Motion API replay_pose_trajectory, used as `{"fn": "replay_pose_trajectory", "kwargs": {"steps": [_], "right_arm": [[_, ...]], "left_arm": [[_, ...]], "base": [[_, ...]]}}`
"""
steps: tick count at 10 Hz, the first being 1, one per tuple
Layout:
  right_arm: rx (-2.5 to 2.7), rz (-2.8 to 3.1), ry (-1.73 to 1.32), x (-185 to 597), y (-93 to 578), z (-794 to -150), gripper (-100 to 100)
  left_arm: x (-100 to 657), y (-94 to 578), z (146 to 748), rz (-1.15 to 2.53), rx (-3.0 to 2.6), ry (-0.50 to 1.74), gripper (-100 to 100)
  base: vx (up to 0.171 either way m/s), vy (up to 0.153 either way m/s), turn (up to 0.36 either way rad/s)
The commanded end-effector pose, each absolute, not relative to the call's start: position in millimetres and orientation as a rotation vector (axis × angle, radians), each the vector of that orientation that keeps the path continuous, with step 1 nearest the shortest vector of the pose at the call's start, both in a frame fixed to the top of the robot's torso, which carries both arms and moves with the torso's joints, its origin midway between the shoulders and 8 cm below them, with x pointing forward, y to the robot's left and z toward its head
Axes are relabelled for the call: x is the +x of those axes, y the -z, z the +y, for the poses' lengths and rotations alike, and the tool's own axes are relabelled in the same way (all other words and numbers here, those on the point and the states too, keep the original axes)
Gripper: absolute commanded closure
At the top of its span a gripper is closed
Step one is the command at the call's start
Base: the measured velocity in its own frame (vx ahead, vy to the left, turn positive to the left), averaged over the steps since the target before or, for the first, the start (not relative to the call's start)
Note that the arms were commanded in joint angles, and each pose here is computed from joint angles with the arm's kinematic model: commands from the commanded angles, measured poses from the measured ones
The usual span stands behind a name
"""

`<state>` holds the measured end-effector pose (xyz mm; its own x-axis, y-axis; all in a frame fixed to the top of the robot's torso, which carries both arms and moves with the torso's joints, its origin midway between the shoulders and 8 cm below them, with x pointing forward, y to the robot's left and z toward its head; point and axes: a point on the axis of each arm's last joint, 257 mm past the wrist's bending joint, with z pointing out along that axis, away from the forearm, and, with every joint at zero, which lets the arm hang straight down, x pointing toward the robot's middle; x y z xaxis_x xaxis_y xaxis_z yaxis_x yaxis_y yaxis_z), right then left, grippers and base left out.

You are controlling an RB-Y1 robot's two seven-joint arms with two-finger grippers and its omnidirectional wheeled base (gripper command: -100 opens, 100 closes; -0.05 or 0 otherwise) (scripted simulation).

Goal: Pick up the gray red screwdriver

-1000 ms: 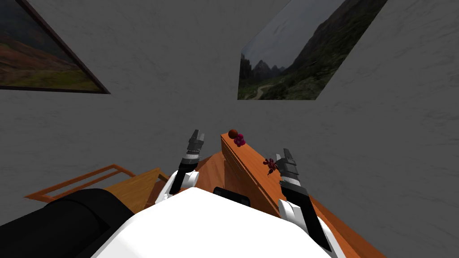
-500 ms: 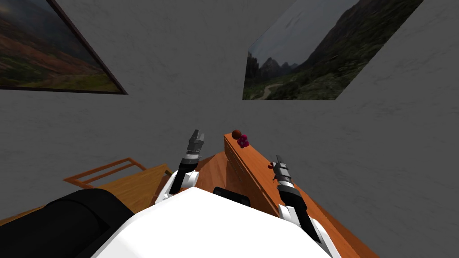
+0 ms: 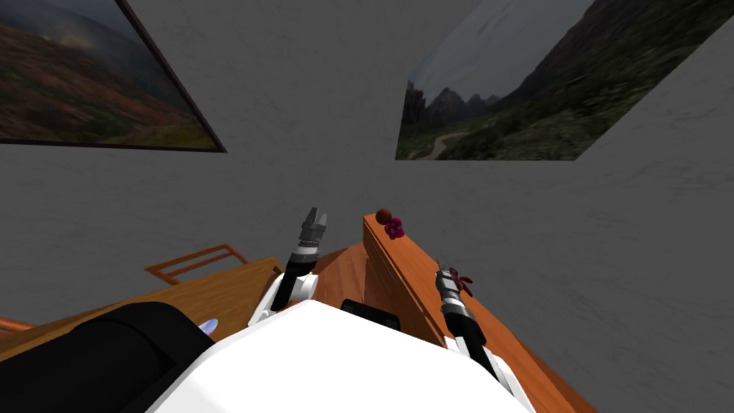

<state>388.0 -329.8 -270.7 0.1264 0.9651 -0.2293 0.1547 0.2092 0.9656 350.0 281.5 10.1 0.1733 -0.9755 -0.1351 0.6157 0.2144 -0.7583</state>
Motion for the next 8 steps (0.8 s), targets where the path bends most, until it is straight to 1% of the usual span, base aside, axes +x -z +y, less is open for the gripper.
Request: {"fn": "replay_pose_trajectory", "kwargs": {"steps": [1, 2, 3, 4, 5, 6, 7, 8], "right_arm": [[1.241, 1.336, -0.826, 382, 289, -336, -100], [1.292, 1.389, -0.763, 371, 320, -344, -100], [1.297, 1.395, -0.751, 370, 323, -346, -100], [1.349, 1.439, -0.692, 357, 352, -354, -100], [1.353, 1.450, -0.669, 355, 356, -357, -100], [1.412, 1.490, -0.604, 339, 385, -366, -100], [1.409, 1.500, -0.581, 337, 387, -368, -100], [1.464, 1.533, -0.516, 319, 415, -378, -100]], "left_arm": [[350, -10, 282, 0.704, -0.628, 1.240, 0], [350, -10, 282, 0.704, -0.628, 1.240, 0], [350, -10, 282, 0.704, -0.628, 1.240, 0], [350, -10, 282, 0.704, -0.628, 1.240, 0], [350, -10, 282, 0.704, -0.628, 1.240, 0], [350, -10, 282, 0.704, -0.628, 1.239, 0], [350, -10, 282, 0.704, -0.628, 1.240, 0], [350, -10, 282, 0.704, -0.628, 1.239, 0]], "base": [[0.023, 0.004, 0.090], [0.025, 0.009, 0.160], [0.022, 0.004, 0.093], [0.030, 0.006, 0.221], [0.024, -0.001, 0.096], [0.027, 0.010, 0.180], [0.021, 0.003, 0.100], [0.021, 0.006, 0.212]]}}
